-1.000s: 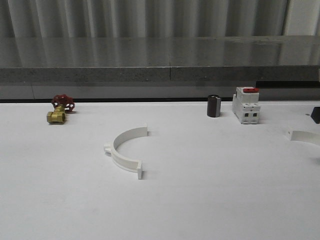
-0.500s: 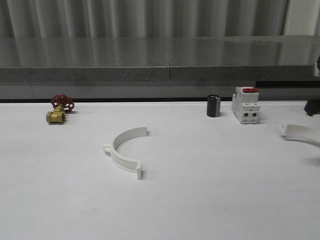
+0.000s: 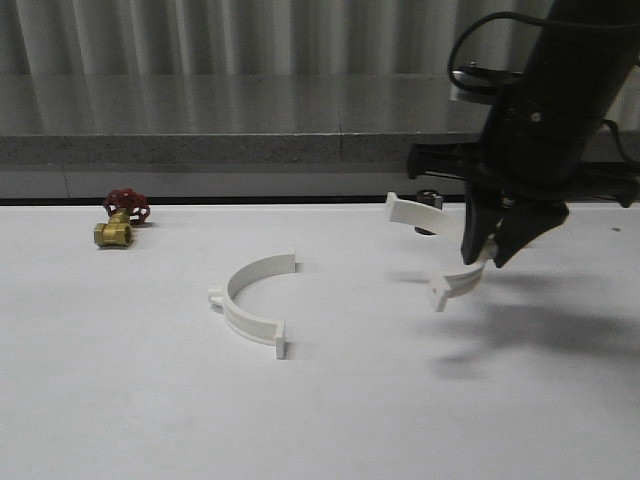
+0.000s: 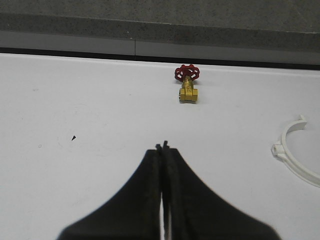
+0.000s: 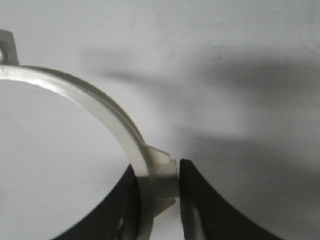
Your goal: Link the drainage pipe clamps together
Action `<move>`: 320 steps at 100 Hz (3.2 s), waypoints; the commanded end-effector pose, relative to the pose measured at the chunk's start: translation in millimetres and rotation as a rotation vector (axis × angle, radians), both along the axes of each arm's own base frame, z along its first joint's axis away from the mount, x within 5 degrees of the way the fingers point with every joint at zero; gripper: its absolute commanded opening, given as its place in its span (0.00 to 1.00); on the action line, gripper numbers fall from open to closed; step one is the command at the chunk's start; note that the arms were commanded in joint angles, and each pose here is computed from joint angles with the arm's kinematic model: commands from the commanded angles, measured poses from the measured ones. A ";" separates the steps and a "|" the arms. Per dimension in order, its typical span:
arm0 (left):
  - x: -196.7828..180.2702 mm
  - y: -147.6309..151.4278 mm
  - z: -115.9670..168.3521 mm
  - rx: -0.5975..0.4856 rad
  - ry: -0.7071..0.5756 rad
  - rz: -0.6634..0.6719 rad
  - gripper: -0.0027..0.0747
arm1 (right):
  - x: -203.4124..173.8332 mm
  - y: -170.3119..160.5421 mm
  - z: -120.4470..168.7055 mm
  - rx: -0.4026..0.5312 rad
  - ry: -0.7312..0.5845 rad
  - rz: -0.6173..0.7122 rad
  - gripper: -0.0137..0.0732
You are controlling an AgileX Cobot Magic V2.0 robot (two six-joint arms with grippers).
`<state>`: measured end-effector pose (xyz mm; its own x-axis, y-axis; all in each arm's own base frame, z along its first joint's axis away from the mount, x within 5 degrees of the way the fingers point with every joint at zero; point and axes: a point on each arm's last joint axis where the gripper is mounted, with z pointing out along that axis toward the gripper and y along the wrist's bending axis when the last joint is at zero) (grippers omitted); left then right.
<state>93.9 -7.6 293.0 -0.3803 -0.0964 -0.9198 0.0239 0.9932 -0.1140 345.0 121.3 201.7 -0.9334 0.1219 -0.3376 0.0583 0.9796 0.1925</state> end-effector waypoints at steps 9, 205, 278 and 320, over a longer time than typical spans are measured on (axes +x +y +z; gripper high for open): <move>2.6 -1.2 14.4 -0.014 -0.088 -0.009 0.01 | 12.8 23.7 20.2 0.009 -0.079 -0.036 0.18; 2.6 -1.2 14.4 -0.014 -0.088 -0.009 0.01 | 31.6 95.5 -4.2 0.042 -0.017 -0.005 0.69; 2.6 -1.2 14.4 -0.014 -0.088 -0.009 0.01 | -67.9 -74.8 148.0 -0.146 -0.405 -0.110 0.69; 2.6 -1.2 14.4 -0.014 -0.088 -0.009 0.01 | -192.7 -124.7 121.2 -0.190 -0.501 -0.218 0.66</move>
